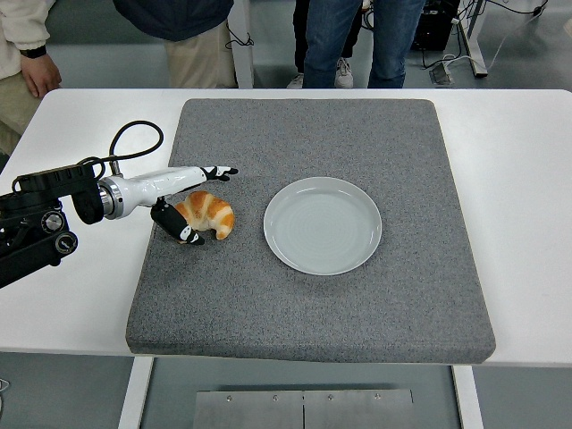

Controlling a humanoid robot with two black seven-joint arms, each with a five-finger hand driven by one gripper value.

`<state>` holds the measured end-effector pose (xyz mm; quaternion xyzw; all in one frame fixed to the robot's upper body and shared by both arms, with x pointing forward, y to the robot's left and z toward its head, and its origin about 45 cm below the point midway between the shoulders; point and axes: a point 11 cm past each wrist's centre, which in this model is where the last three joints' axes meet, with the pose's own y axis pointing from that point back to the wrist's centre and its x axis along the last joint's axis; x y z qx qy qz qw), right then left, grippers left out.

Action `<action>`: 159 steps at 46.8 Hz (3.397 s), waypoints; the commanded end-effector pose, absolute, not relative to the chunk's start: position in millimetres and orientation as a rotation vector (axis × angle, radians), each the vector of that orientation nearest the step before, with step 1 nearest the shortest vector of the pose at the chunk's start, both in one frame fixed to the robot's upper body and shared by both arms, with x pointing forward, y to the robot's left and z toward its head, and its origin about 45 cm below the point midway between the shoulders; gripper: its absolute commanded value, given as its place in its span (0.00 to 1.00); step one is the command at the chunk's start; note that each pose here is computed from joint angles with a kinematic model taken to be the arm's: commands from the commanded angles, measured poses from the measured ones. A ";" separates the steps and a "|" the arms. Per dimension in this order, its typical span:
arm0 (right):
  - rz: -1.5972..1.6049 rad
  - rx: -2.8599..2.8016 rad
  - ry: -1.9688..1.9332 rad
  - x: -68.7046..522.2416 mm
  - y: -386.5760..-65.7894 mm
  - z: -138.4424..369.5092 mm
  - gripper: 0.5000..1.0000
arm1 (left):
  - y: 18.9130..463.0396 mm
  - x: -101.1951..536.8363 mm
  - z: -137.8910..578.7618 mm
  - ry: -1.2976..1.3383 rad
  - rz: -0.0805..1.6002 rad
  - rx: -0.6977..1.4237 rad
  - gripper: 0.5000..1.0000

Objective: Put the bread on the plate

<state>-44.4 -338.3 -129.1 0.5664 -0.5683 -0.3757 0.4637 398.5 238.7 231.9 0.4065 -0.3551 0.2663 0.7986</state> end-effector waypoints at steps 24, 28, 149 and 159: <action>-0.923 1.392 -1.397 -44.4 -338.3 -129.1 1.00 | 251.1 409.3 224.7 -0.794 0.637 0.899 0.93; -0.923 1.392 -1.397 -44.4 -338.3 -129.1 1.00 | 249.0 410.1 224.2 -0.796 0.641 0.894 0.93; -0.924 1.391 -1.396 -44.6 -338.3 -129.2 1.00 | 207.4 456.2 446.0 -1.151 0.620 0.722 0.00; -0.923 1.392 -1.397 -44.4 -338.3 -129.1 1.00 | 184.7 452.1 457.9 -1.186 0.575 0.693 0.00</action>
